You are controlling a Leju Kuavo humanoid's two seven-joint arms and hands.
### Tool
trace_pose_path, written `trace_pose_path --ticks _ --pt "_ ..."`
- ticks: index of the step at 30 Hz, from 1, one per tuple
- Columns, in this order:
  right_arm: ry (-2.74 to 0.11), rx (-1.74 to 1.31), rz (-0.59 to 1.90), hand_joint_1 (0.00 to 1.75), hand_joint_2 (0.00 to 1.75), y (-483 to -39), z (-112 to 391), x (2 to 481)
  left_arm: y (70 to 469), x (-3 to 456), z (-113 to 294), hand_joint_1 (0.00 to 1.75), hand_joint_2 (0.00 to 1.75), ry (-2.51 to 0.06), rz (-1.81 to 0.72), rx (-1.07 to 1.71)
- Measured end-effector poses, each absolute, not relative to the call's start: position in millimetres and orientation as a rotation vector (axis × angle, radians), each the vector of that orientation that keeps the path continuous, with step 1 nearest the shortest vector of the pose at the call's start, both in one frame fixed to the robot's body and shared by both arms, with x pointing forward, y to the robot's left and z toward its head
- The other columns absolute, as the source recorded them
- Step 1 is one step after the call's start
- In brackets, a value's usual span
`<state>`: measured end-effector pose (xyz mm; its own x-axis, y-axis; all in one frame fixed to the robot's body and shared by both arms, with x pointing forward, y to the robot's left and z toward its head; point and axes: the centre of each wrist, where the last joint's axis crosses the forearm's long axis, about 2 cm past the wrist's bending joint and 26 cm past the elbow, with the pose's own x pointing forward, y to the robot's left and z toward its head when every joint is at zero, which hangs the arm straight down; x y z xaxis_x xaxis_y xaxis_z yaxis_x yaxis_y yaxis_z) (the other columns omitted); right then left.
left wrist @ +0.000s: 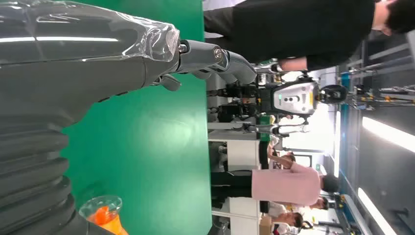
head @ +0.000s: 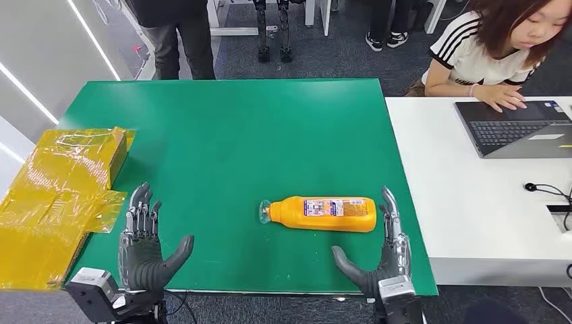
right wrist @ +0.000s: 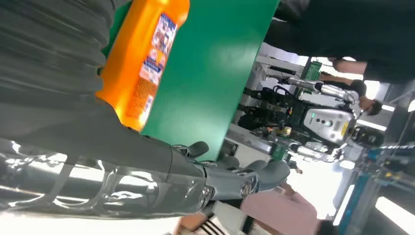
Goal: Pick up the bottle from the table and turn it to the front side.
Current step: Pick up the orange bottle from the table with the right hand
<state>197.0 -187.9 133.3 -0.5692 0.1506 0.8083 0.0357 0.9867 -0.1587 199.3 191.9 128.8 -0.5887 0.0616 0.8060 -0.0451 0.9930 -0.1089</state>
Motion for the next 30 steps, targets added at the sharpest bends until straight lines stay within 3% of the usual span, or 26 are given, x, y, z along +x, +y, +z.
trace_pose_path --ticks 6,10,21,30 --pt "-2.193 -0.186 0.227 0.0 1.75 -198 139 211 190 201 125 0.0 1.75 -2.189 0.139 -0.017" --pt "-2.155 -0.233 0.381 0.0 1.75 -212 148 251 187 206 123 0.0 1.75 -2.198 0.134 -0.03" --pt "-1.612 -0.155 1.036 0.0 1.75 -263 204 394 182 221 120 0.0 1.75 -2.154 0.119 -0.114" --pt "-1.272 -0.254 1.344 0.0 1.75 -281 256 440 180 227 122 0.0 1.75 -2.132 0.087 -0.128"
